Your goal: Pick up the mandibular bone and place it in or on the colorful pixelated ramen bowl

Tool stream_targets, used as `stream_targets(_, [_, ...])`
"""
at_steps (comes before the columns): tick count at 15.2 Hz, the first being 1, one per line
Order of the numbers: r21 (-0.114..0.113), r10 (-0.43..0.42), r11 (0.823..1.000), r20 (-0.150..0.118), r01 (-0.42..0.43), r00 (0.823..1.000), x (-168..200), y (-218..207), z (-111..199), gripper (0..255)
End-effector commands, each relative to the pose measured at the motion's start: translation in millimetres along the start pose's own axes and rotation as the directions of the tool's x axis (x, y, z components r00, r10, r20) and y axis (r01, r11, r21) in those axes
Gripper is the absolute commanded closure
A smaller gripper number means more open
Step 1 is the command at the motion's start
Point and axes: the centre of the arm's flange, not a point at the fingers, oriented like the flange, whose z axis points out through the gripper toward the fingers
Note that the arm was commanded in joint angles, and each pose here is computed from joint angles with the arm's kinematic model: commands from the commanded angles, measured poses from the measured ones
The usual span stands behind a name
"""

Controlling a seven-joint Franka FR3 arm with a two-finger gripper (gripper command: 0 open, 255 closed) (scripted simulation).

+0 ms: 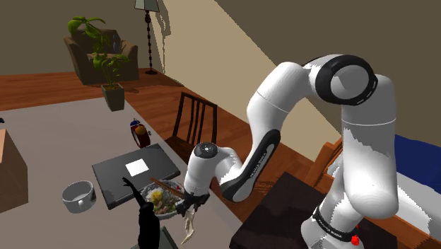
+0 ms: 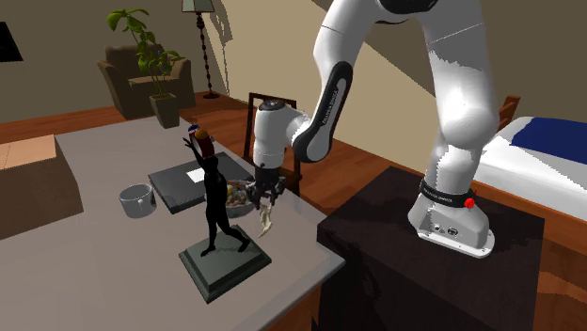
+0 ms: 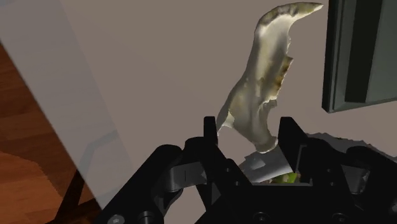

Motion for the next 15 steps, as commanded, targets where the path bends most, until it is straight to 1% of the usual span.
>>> stream_targets(1, [0.0, 0.0, 1.0, 0.0, 0.0, 1.0, 2.4, -1.3, -10.2, 255])
stream_targets(15, [0.0, 0.0, 1.0, 0.0, 0.0, 1.0, 11.1, -6.4, -83.4, 255])
